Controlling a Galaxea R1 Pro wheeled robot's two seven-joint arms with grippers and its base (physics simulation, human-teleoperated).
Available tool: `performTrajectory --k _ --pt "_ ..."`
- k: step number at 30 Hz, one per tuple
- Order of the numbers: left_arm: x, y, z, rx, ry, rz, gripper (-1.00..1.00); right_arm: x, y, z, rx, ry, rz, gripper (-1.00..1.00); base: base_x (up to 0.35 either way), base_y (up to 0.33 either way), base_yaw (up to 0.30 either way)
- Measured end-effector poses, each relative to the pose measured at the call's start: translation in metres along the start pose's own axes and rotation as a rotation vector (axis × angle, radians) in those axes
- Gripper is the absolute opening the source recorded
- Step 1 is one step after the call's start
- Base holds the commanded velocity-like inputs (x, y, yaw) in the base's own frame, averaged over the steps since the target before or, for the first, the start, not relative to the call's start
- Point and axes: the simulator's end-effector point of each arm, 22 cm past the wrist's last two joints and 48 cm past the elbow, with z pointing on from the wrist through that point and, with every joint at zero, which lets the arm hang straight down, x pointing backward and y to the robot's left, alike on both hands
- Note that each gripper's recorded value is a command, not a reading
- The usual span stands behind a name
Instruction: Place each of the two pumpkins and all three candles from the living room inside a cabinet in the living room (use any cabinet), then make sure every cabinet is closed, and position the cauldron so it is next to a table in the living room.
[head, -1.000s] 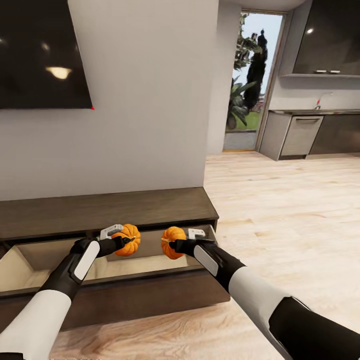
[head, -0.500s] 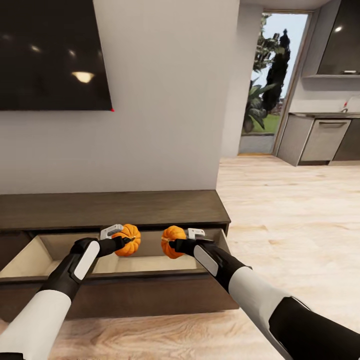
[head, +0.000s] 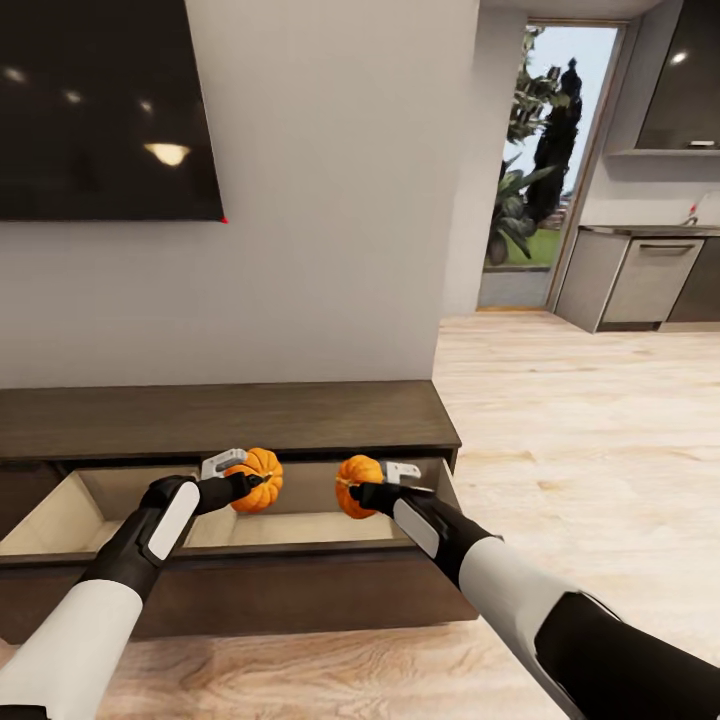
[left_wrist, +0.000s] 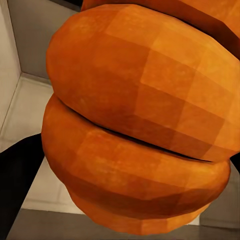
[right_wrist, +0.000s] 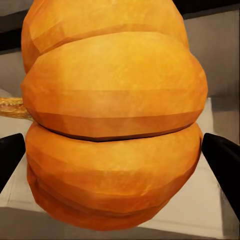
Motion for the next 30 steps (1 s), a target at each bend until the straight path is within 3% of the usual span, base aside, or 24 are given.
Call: performTrajectory --k 6,18,30 --pt "0.0 -0.001 0.0 0.005 0.002 0.002 -1.0 0.001 -0.006 0.001 0.015 -0.01 0.008 -1.0 0.0 0.0 0.0" --pt "0.01 -0.013 0.002 0.012 0.023 0.059 -1.0 0.0 -0.008 0.001 0.022 -0.016 0.011 -1.0 0.082 -0.008 0.0" --pt "0.025 -0.017 0.002 0.013 0.087 0.082 -1.0 0.004 -0.013 0.001 0.049 0.009 0.006 -1.0 0.112 -0.001 0.0"
